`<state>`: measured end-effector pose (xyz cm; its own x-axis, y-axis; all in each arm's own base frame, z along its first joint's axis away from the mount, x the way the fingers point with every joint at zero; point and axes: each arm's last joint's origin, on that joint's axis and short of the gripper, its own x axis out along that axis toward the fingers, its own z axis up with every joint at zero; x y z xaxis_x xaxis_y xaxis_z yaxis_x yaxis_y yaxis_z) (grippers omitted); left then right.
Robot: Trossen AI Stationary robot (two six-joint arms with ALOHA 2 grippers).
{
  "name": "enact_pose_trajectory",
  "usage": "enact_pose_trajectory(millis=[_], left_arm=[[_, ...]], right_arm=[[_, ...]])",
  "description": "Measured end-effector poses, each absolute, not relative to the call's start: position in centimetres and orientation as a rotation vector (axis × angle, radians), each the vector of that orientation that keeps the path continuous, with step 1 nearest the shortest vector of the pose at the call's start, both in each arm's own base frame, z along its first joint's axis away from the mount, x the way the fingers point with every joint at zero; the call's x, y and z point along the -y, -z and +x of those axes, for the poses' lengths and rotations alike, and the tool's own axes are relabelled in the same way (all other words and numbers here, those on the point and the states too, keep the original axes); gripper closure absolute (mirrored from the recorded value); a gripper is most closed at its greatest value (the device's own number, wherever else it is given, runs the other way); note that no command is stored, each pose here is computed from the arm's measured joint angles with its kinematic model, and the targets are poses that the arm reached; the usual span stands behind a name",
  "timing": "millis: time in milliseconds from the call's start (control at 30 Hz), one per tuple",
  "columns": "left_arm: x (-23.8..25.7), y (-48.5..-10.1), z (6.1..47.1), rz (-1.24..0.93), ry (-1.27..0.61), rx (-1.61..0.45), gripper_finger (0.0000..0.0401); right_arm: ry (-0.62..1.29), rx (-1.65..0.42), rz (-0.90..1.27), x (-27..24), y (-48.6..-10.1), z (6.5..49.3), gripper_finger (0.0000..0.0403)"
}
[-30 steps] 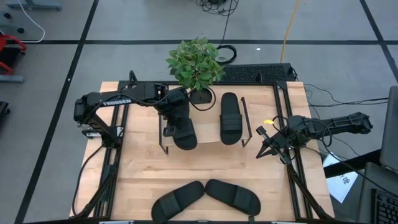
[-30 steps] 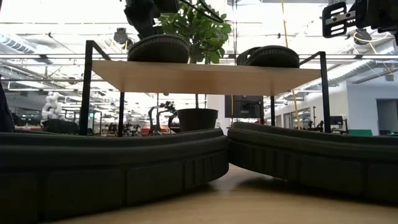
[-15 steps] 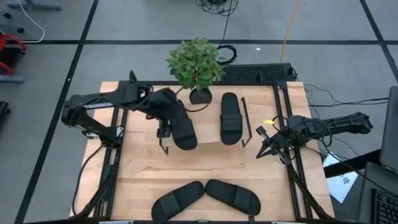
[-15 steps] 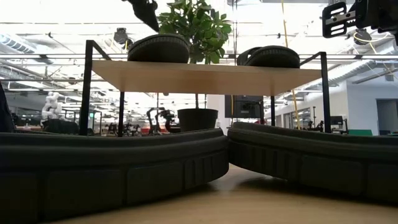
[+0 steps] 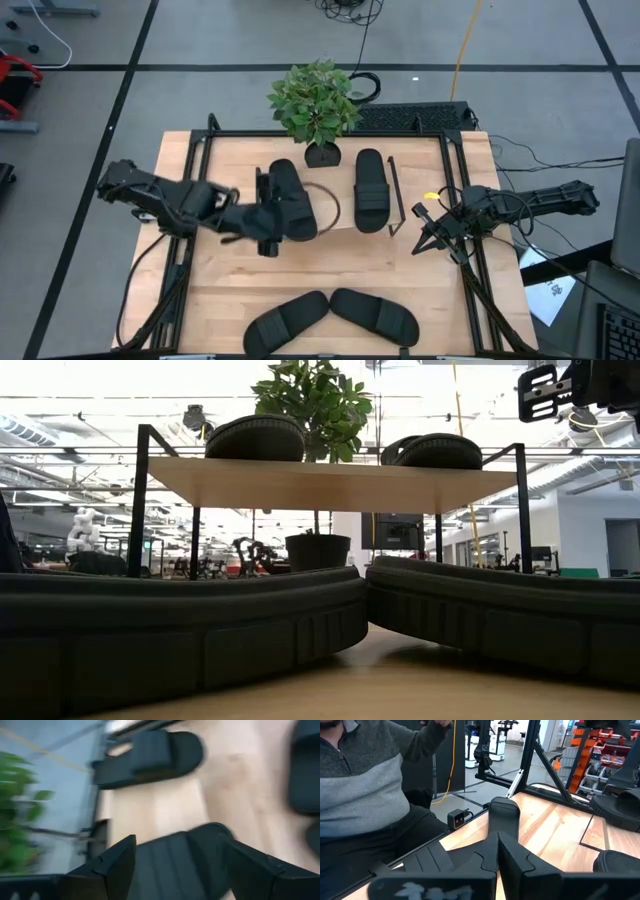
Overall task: Pick and place slides into the shelf
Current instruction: Put the black slide on the shelf
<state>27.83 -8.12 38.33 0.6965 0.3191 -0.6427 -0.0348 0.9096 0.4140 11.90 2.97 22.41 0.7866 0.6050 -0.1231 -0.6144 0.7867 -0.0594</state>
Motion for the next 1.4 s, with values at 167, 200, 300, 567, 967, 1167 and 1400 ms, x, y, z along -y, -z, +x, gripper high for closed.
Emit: enact_pose_trajectory(millis=[167, 200, 300, 567, 967, 1167, 1400], left_arm=[[9.2, -37.6, 28.1, 0.413, -0.365, -0.760, 0.0123], [9.4, -37.2, 28.2, 0.407, -0.380, -0.774, 0.0117], [9.5, -36.1, 29.3, 0.360, -0.425, -0.792, 0.0093], [10.0, -31.9, 31.9, 0.375, -0.469, -0.932, 0.0027], [9.4, -30.5, 31.8, 0.404, -0.560, -1.024, 0.0009], [8.9, -30.3, 31.6, 0.368, -0.543, -1.080, 0.0009], [8.3, -30.3, 31.7, 0.369, -0.555, -1.088, 0.0009]], right_arm=[[-0.659, -0.105, -0.097, -3.0, -22.4, 12.0, 0.0403], [-0.659, -0.108, -0.097, -3.0, -22.3, 12.0, 0.0403], [-0.659, -0.112, -0.096, -3.0, -22.3, 12.0, 0.0403], [-0.659, -0.117, -0.095, -3.0, -22.2, 12.1, 0.0403], [-0.660, -0.117, -0.097, -3.0, -22.2, 12.2, 0.0403], [-0.659, -0.116, -0.098, -3.0, -22.2, 12.2, 0.0403], [-0.656, -0.115, -0.105, -3.0, -22.2, 12.2, 0.0403]])
